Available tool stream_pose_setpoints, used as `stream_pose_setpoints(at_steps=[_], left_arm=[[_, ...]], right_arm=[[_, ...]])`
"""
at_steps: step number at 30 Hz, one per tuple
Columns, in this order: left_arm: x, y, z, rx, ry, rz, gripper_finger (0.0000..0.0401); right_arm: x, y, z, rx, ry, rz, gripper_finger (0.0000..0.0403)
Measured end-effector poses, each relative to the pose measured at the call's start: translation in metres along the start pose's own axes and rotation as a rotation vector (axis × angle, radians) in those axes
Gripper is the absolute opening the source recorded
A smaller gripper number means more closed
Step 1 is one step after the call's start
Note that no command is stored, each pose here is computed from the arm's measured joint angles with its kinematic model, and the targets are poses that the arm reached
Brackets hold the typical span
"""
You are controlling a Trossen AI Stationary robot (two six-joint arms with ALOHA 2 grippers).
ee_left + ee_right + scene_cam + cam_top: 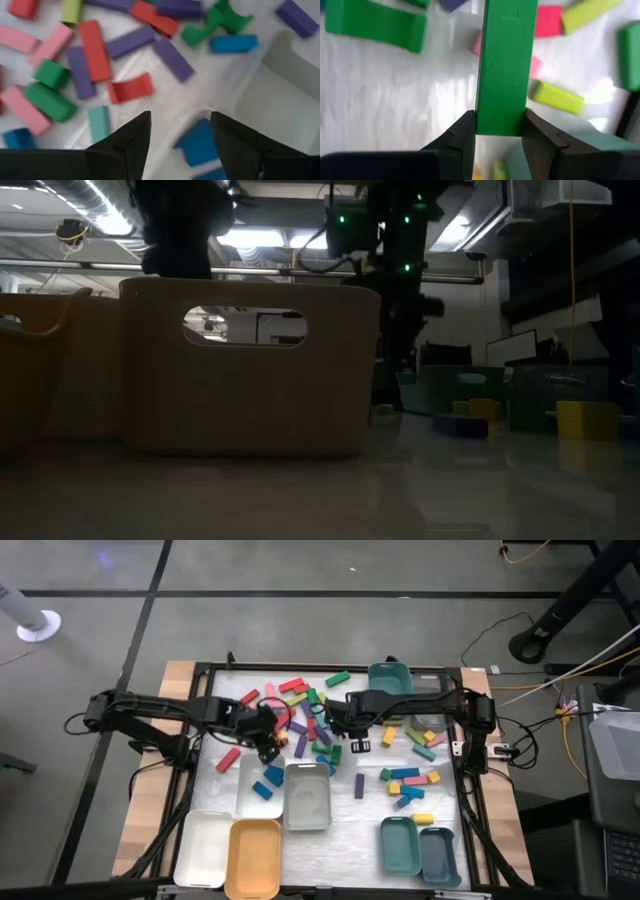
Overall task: Sort blocks
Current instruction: Put the green block into the top green bin
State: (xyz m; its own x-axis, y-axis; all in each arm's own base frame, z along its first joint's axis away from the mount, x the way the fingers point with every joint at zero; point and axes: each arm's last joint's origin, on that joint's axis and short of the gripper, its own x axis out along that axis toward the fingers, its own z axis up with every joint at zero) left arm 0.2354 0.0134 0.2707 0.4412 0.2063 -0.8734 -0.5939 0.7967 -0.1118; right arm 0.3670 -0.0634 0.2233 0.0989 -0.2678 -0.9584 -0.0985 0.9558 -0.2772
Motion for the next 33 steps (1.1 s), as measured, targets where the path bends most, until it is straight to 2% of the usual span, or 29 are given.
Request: stream_pose_setpoints(at_steps=[6, 12, 19, 24, 27, 33], left_arm=[[0.005, 0.033, 0.018, -0.004, -0.014, 0.082, 0.0194], [0.008, 0.068, 0.032, -0.027, -0.029, 0.154, 0.0194], [0.008, 0.099, 0.042, -0.062, -0.057, 0.214, 0.0194], [0.007, 0.116, 0.045, -0.080, -0.055, 0.251, 0.0194], [0.006, 0.124, 0.045, -0.097, -0.053, 0.268, 0.0194], [0.005, 0.135, 0.046, -0.100, -0.049, 0.290, 0.0194]], right_arm=[[-0.023, -0.011, -0.001, -0.014, 0.055, -0.054, 0.0129], [-0.022, -0.033, -0.018, 0.030, 0.170, -0.066, 0.0131], [-0.007, -0.081, -0.049, 0.218, 0.264, -0.037, 0.0132], [0.002, -0.117, -0.079, 0.386, 0.297, 0.058, 0.0132], [0.006, -0.133, -0.094, 0.456, 0.303, 0.095, 0.0132], [0.011, -0.157, -0.116, 0.548, 0.311, 0.093, 0.0135]])
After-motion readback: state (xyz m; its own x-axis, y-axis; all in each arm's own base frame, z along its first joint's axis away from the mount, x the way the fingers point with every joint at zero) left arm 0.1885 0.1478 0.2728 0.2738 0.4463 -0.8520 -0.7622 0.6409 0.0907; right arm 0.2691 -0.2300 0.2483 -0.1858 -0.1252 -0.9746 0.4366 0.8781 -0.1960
